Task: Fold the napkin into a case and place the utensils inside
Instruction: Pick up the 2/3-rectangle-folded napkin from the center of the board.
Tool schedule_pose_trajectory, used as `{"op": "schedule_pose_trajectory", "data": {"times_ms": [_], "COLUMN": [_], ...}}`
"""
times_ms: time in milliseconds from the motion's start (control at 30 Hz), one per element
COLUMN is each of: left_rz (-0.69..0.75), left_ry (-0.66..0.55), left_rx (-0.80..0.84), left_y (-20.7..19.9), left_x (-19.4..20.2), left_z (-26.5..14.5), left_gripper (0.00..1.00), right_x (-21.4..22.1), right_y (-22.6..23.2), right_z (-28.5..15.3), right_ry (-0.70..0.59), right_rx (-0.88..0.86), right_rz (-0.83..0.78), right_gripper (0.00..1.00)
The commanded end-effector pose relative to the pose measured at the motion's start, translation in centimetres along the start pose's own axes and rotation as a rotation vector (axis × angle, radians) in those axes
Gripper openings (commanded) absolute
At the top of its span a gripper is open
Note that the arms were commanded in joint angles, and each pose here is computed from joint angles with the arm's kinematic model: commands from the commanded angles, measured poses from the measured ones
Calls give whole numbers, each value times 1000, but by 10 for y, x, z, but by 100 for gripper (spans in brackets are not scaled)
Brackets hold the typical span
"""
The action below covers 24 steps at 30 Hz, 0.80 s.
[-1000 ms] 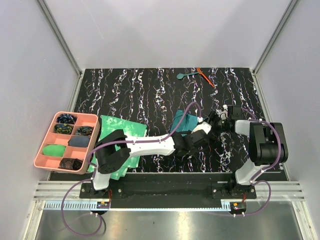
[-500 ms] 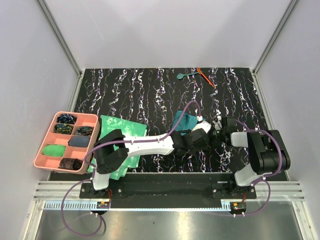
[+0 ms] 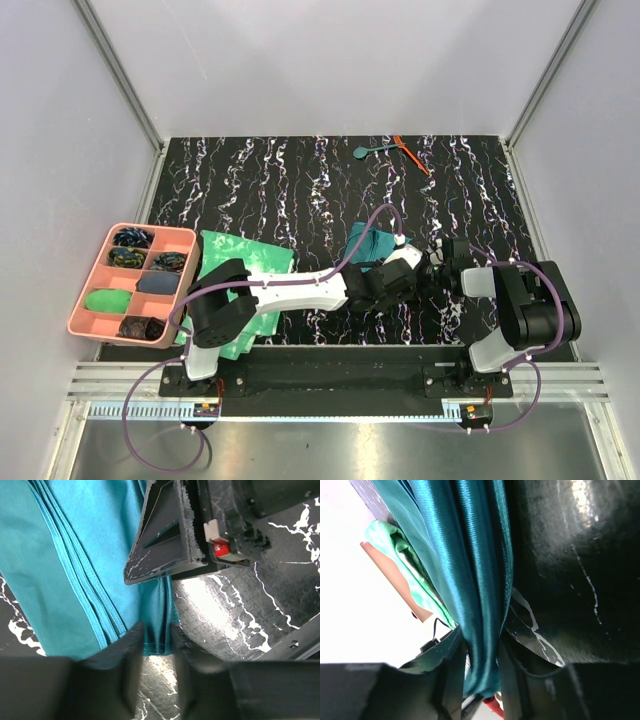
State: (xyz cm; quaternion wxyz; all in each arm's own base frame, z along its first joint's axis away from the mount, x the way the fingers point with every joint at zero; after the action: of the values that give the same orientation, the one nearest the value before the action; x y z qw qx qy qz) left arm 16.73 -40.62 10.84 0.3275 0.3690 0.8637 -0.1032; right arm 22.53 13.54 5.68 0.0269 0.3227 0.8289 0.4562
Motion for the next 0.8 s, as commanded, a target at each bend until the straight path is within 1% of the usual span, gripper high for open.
{"op": "schedule_pose_trajectory", "data": {"times_ms": [0, 67, 233, 267, 300, 333, 567, 600, 700, 767], "left_rz": [-5, 3, 75, 88, 92, 114, 148, 149, 162, 162], "left_ry": [-54, -51, -62, -63, -66, -54, -23, -22, -17, -27], "left_rx": [29, 35, 33, 26, 16, -6, -116, -156, -203, -261], "left_y": [-2, -4, -17, -18, -19, -20, -15, -11, -7, -1], "left_x": [-13, -11, -10, -10, -12, -8, -1, -1, 2, 1], "left_z": [-10, -8, -7, -7, -7, -4, 11, 14, 22, 23], "left_gripper": [41, 46, 53, 55, 62, 63, 69, 69, 69, 66], "right_x": [1, 3, 3, 4, 4, 4, 7, 7, 7, 8], "right_y": [7, 9, 10, 10, 10, 9, 8, 8, 10, 11], "right_z": [-3, -4, -5, -5, -5, -5, -5, -5, -7, -7], "right_ry": [-16, -16, -24, -22, -21, -17, -10, -12, -14, -17], "right_rx": [-20, -25, -18, -18, -18, -13, -16, -19, -25, -27], "right_rz": [-1, 7, 52, 59, 65, 82, 128, 130, 139, 143], "right_gripper": [36, 34, 31, 31, 31, 31, 30, 29, 29, 29]}}
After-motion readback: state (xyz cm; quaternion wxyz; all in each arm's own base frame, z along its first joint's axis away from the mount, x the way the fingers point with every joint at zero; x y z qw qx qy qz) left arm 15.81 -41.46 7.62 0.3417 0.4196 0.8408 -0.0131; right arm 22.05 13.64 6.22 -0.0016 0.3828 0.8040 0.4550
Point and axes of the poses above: each gripper's point midway between its finger pads, its own z axis out along the fingers, its own y axis along the line the jaws close on, x = y × z, the point moved 5 cm from there along -z, back along the fingers, and after that the axes turned 6 degrees about z, right-handed, at the moved point
